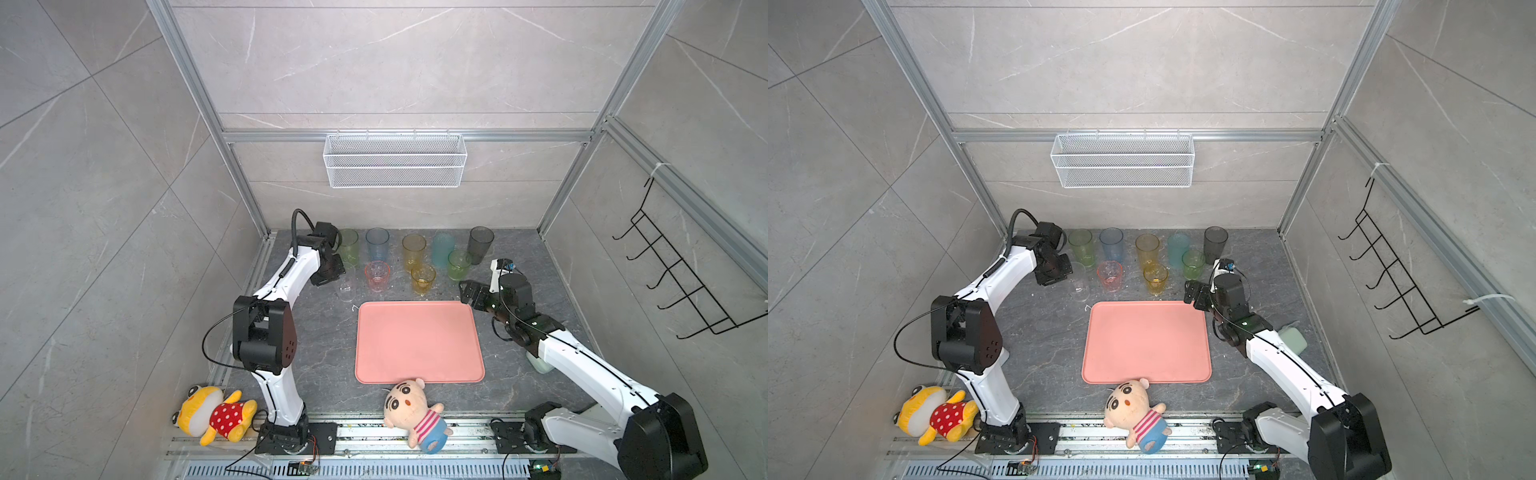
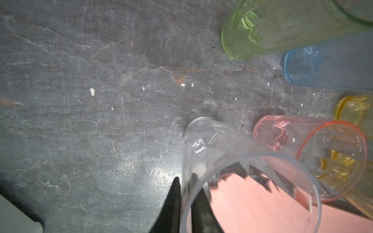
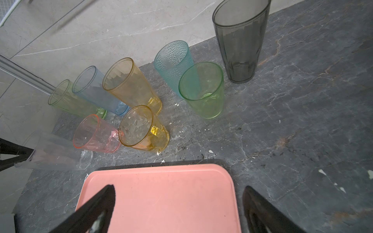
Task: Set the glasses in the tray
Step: 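Lift the clear glass off the table with the left gripper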
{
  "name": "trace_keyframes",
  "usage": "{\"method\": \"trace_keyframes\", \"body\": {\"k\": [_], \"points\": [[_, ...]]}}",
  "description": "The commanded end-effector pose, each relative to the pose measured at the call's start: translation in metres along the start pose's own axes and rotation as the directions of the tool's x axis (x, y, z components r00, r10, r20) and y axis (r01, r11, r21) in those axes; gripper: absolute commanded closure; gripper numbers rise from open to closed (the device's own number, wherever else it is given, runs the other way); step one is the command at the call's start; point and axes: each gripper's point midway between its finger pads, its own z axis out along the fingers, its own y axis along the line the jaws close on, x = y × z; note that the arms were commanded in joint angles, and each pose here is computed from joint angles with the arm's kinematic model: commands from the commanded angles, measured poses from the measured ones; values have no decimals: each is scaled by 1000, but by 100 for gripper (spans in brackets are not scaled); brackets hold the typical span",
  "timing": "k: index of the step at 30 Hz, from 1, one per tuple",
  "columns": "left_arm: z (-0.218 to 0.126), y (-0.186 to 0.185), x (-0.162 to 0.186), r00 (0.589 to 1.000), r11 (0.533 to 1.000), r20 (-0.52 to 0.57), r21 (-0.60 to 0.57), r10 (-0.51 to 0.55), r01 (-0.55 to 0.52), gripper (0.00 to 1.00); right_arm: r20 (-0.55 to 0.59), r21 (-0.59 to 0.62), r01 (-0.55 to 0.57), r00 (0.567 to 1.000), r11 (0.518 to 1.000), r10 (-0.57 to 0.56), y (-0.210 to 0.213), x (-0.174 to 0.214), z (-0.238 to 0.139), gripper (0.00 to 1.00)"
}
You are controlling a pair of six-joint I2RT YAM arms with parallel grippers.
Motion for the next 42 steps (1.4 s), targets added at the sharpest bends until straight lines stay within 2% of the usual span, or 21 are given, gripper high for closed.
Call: {"method": "trace_keyframes", "body": {"k": [1, 8, 18, 27, 42], "points": [[-8, 4, -4, 1000, 1000, 7, -17, 16, -16, 90, 4, 7, 21, 1000, 1000, -21, 4, -6, -1, 1], [-29, 14, -2, 999, 998, 28, -46, 42, -41, 100, 3, 9, 22, 1000, 1000, -22, 4, -7, -1, 1], [-76, 24, 10, 994, 995, 53, -38, 97, -95, 100, 9, 12, 25, 1000, 1000, -25, 4, -8, -3, 1], [-104, 27, 29, 990, 990, 35, -20, 138, -137, 100, 5, 12, 28, 1000, 1000, -28, 6, -6, -1, 1], [-122, -6, 62, 967, 967, 8, 30, 254, -254, 100, -5, 16, 36, 999, 999, -36, 7, -2, 3, 1]]}}
